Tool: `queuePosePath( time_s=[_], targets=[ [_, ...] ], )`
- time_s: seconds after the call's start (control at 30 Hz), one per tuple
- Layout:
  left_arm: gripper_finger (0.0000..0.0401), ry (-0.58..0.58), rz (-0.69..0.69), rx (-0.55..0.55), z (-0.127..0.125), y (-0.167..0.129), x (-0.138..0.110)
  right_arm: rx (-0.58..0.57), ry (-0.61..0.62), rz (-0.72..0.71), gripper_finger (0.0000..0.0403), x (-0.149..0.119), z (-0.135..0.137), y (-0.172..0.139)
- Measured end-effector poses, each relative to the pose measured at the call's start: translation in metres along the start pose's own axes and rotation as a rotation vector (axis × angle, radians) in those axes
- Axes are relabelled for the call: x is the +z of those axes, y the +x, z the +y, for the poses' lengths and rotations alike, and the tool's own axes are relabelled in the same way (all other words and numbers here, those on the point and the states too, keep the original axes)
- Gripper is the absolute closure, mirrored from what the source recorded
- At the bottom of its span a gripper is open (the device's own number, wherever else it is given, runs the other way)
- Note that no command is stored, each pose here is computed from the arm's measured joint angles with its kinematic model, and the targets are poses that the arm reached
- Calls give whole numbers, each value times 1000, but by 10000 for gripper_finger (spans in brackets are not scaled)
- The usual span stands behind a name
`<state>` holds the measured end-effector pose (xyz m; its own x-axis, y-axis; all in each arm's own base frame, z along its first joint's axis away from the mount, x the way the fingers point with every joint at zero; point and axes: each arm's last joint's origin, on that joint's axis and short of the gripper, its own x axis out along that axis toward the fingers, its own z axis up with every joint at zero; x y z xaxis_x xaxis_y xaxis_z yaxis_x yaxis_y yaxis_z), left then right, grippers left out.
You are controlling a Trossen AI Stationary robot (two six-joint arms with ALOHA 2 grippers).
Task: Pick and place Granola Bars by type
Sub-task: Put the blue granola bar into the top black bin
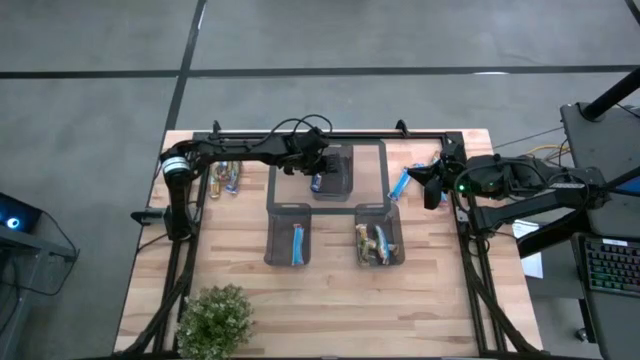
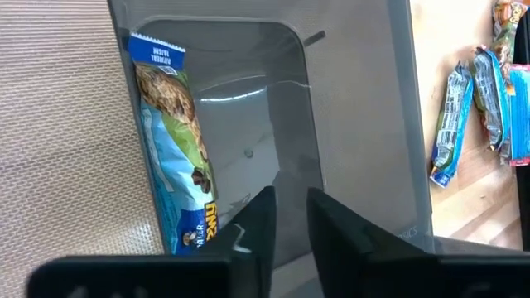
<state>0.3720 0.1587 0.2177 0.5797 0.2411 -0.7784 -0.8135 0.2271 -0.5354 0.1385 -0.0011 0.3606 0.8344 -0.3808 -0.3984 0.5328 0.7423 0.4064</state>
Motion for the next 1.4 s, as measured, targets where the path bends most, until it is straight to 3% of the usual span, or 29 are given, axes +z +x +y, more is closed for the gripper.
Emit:
queuePosePath(
  time_s=[0.17, 0.5, 0.7, 1.03, 1.13, 1.4],
  targets=[
    [395, 25, 2, 5, 0, 0, 0, -3, -4, 1, 394, -1, 0, 1],
    [401, 64, -20, 6, -2, -19, 2, -5, -3, 3, 394, -1, 0, 1],
    [401, 124, -77, -57, -11, -52, 8, -6, -3, 3, 394, -1, 0, 1],
    [401, 231, -209, -210, -22, -131, 13, -6, -3, 3, 394, -1, 0, 1],
    [401, 319, -260, -259, -25, -154, 11, -6, -3, 3, 394, -1, 0, 1],
    [401, 722, -404, -349, -36, -205, -8, -5, -2, 1, 394, -1, 0, 1]
  ],
)
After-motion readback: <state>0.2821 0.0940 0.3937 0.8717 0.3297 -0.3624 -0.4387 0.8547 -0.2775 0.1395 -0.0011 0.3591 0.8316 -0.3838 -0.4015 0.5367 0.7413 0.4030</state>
